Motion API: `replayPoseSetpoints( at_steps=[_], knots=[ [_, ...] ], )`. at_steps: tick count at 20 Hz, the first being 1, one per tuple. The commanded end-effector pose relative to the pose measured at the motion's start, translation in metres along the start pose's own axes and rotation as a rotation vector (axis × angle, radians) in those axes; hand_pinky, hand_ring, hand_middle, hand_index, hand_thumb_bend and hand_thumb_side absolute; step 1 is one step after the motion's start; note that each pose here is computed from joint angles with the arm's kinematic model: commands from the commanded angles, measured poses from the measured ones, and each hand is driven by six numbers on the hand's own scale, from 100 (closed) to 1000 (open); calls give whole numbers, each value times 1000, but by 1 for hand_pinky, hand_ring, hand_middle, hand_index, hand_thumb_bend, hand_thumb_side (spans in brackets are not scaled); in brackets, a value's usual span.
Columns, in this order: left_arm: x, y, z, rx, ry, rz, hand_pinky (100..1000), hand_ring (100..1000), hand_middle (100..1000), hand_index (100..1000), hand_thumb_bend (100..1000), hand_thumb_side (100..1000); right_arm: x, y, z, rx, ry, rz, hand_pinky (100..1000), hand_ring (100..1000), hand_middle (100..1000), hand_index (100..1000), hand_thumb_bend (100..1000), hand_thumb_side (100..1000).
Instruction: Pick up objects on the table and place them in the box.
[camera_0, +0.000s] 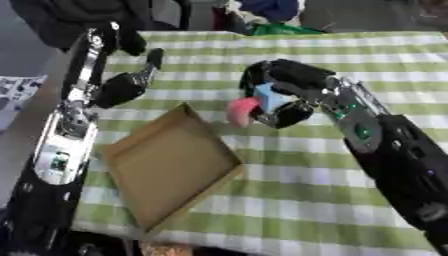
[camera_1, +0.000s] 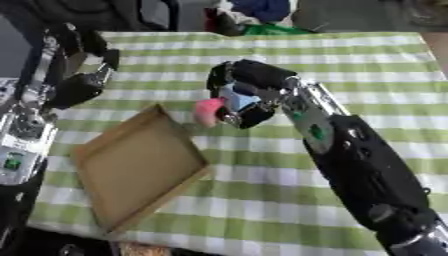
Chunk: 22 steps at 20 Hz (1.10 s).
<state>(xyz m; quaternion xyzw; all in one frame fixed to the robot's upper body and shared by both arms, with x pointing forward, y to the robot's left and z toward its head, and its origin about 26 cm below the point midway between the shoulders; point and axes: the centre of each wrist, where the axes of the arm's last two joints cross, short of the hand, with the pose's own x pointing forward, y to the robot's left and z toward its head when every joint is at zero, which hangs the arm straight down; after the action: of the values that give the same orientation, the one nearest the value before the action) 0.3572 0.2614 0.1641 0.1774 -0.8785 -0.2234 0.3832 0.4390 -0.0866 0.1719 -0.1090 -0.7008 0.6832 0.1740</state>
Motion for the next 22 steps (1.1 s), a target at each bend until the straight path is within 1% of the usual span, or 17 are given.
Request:
replayPoseSetpoints(
  at_steps=[1,4,7,13,22],
  knots=[
    [14,4,-11,10,-62,6,588,561,518,743,306,310,7,-19,-7,-33,-27,20,823,749,713,422,100,100],
    [20,1,-15,9,-84,20,589,561,518,742,307,308,9,-17,-12,-26,-35,12,823,748,712,422,100,100],
    [25,-1,-19,5,-101,33,589,561,518,742,307,307,11,-10,-19,-13,-37,1,823,747,712,422,100,100],
    [32,-8,-26,-6,-131,60,589,560,518,742,307,306,17,20,-33,55,-54,10,823,750,717,422,100,100],
    [36,-11,-30,-9,-150,73,589,560,518,742,306,306,39,57,-48,129,-166,51,823,756,725,429,100,100]
  ],
)
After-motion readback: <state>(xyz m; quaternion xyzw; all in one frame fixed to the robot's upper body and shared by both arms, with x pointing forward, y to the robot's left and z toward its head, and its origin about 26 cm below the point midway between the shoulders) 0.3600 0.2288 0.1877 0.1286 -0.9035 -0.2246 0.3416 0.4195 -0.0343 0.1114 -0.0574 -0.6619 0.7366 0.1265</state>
